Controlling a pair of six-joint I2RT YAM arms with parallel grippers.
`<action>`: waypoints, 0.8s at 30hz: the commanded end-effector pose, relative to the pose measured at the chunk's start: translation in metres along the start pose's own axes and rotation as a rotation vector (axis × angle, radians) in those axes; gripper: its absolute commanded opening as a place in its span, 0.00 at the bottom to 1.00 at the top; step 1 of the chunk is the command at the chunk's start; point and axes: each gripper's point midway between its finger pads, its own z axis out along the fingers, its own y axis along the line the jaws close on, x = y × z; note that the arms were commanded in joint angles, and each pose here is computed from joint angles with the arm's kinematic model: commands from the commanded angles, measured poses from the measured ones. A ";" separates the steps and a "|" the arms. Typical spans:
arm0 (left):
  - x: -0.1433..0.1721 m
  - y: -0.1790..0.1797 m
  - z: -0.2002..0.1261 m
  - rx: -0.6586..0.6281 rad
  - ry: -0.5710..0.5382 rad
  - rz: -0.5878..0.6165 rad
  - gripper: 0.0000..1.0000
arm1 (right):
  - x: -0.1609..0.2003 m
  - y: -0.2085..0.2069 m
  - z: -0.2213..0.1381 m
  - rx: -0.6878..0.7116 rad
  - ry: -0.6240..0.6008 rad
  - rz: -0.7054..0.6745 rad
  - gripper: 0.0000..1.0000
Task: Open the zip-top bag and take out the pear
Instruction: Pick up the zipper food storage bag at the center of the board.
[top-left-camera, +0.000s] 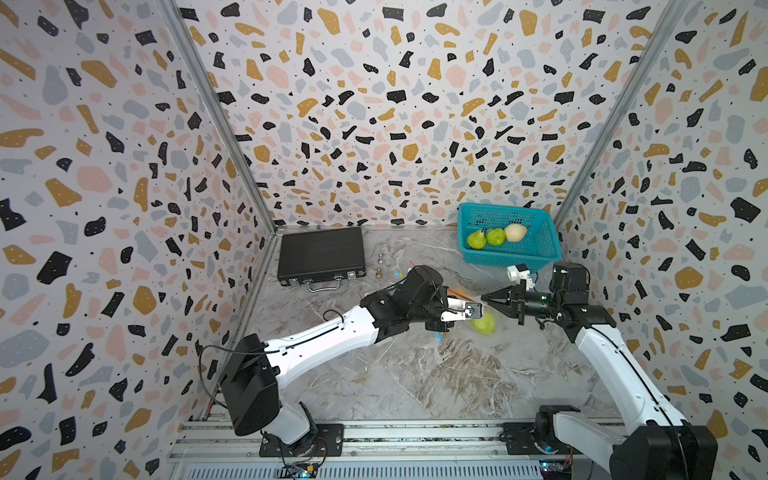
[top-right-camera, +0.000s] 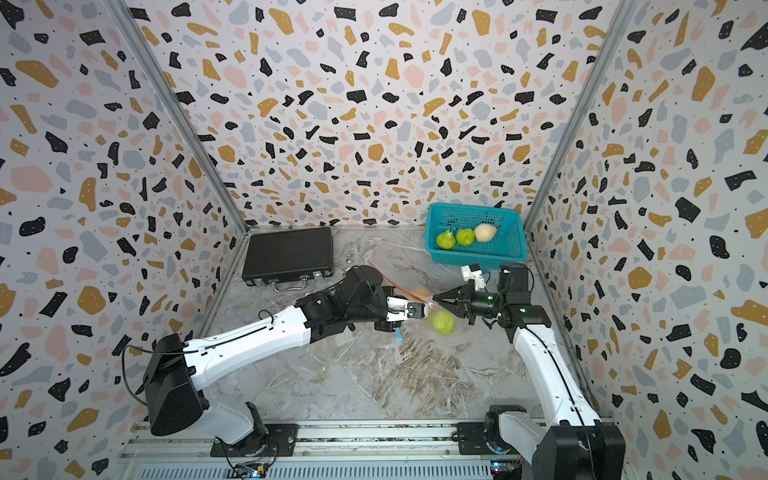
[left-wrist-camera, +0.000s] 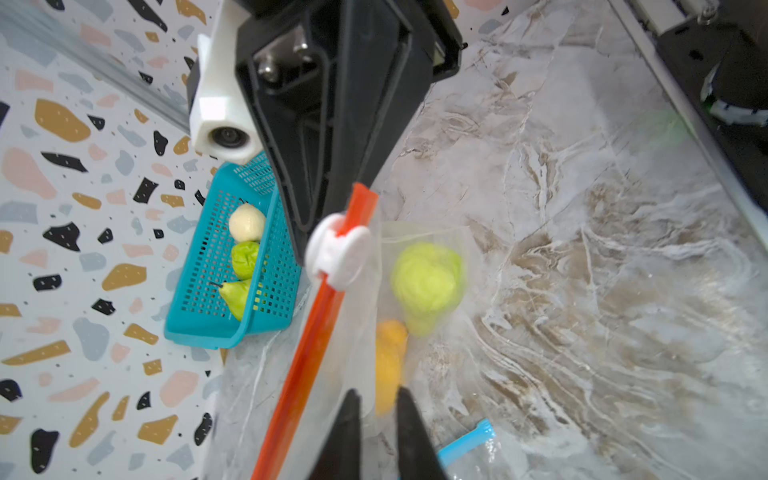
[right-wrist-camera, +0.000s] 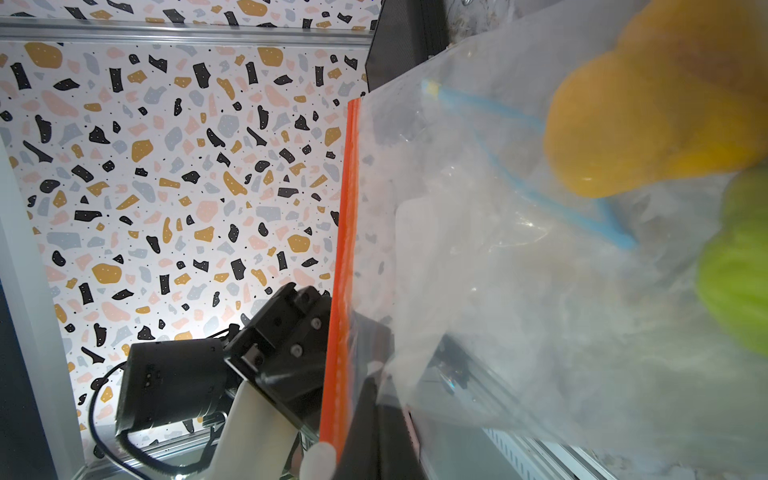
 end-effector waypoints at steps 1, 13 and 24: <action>-0.024 0.021 -0.027 -0.105 -0.074 0.016 0.62 | 0.005 0.025 -0.005 -0.039 0.012 -0.088 0.00; -0.028 0.021 -0.021 -0.040 -0.078 0.075 0.74 | 0.010 0.029 -0.005 -0.047 0.020 -0.108 0.00; -0.014 0.029 -0.004 0.004 -0.034 0.055 0.09 | 0.020 0.032 -0.006 -0.049 0.032 -0.122 0.00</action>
